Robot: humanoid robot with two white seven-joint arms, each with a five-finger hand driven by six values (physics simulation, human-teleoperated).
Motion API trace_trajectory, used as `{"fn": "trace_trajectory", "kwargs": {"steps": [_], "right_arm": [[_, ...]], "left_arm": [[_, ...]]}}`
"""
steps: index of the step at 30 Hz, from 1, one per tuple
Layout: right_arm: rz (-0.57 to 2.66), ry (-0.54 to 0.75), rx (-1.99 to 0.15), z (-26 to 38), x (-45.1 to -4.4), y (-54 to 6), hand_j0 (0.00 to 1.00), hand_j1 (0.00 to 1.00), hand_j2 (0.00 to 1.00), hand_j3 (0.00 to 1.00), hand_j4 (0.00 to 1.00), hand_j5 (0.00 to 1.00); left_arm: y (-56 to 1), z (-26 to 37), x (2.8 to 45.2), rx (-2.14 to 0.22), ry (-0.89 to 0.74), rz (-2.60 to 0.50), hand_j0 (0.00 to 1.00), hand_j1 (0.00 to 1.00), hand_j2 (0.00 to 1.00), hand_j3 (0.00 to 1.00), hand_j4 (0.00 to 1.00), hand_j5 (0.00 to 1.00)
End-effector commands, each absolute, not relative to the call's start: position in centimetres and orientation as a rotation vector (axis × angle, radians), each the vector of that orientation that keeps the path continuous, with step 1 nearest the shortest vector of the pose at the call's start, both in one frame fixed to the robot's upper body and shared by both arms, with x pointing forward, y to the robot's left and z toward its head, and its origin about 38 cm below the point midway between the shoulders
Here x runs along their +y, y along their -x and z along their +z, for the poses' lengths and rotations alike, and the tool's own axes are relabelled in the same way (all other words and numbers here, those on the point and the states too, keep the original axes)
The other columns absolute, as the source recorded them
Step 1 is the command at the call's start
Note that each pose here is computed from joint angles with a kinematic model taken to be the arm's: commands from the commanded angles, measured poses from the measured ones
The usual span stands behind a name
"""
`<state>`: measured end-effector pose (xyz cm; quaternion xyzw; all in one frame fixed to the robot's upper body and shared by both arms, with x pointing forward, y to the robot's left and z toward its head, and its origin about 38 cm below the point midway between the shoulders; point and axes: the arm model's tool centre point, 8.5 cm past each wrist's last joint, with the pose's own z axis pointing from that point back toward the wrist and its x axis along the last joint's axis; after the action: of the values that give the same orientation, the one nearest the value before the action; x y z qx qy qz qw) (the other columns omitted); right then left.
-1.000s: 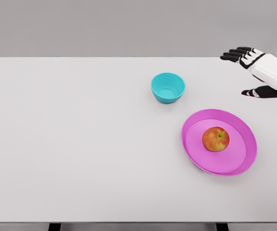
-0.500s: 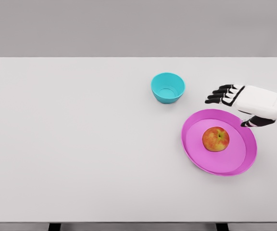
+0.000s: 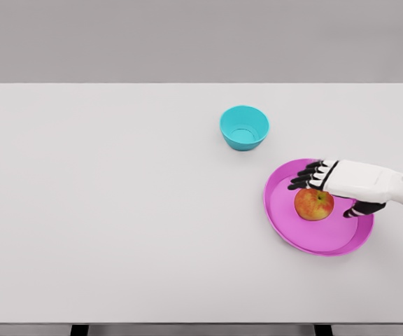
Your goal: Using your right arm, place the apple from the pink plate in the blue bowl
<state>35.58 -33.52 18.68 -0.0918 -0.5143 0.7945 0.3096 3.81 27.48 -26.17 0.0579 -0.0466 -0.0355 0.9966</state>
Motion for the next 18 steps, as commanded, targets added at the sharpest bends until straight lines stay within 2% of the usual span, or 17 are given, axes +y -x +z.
{"fn": "trace_trajectory", "kwargs": {"steps": [1, 18], "right_arm": [[2.09, 0.222, -1.35, 17.7, -33.3, -35.6, 1.0, 1.0, 1.0, 1.0, 1.0, 1.0], [2.094, 0.187, -1.308, 16.0, -32.5, -36.4, 1.0, 1.0, 1.0, 1.0, 1.0, 1.0]], "left_arm": [[-3.8, -26.2, 27.5, -0.094, -0.116, -0.072, 1.0, 1.0, 1.0, 1.0, 1.0, 1.0], [-3.8, -26.2, 27.5, -0.094, -0.116, -0.071, 1.0, 1.0, 1.0, 1.0, 1.0, 1.0]]}}
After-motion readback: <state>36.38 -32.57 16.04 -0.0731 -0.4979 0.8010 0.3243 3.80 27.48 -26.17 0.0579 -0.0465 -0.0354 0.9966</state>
